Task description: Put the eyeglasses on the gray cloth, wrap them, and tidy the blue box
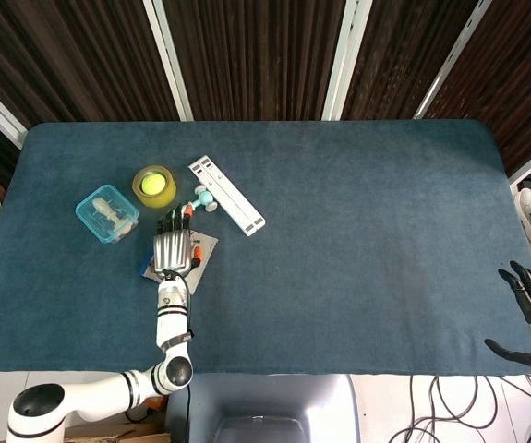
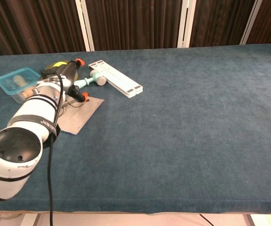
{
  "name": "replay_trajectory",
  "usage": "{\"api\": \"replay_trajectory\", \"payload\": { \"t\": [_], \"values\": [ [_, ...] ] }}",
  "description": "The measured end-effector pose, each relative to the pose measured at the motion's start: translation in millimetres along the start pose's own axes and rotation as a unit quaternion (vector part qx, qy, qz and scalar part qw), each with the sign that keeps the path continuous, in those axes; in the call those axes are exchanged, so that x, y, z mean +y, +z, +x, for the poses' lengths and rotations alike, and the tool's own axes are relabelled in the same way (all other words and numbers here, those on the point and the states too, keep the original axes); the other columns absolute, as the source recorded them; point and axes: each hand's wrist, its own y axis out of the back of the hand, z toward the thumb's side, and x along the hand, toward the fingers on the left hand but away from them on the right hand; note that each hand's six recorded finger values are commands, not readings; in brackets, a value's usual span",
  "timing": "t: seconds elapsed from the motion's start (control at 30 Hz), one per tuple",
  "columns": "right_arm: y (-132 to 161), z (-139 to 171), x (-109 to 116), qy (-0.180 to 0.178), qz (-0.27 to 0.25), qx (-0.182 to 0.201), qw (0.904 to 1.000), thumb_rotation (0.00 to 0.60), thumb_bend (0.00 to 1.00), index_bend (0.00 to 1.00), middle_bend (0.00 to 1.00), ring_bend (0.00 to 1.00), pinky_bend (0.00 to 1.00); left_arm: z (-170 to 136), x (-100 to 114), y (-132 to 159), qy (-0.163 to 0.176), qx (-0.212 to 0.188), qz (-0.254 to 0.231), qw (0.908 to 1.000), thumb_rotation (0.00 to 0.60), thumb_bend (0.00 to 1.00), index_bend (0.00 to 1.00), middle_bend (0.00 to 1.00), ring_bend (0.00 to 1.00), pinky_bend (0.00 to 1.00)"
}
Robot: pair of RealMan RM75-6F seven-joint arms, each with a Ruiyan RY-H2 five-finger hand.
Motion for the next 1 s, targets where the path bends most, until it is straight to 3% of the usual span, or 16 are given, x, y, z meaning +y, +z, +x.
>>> {"api": "replay_trajectory", "payload": {
  "t": [0.43, 1.0],
  "values": [
    [-1.1, -1.8, -1.4, 0.002, 0.004, -0.004, 1.0000, 0.600, 0.25, 0.03, 0.00, 0.00, 0.00, 16.8, -32.2, -5.2, -0.023, 0.005, 0.061, 0.9979, 0.600, 0.32, 0.00, 0.00, 0.00, 0.06],
    [-2.1, -3.2, -2.5, 0.002, 0.008, -0.007, 0.9999, 0.600, 0.25, 0.03, 0.00, 0.00, 0.00, 33.1, -36.3, -12.2, -0.019, 0.024, 0.077, 0.9966, 0.600, 0.31, 0.00, 0.00, 0.00, 0.06]
  ]
}}
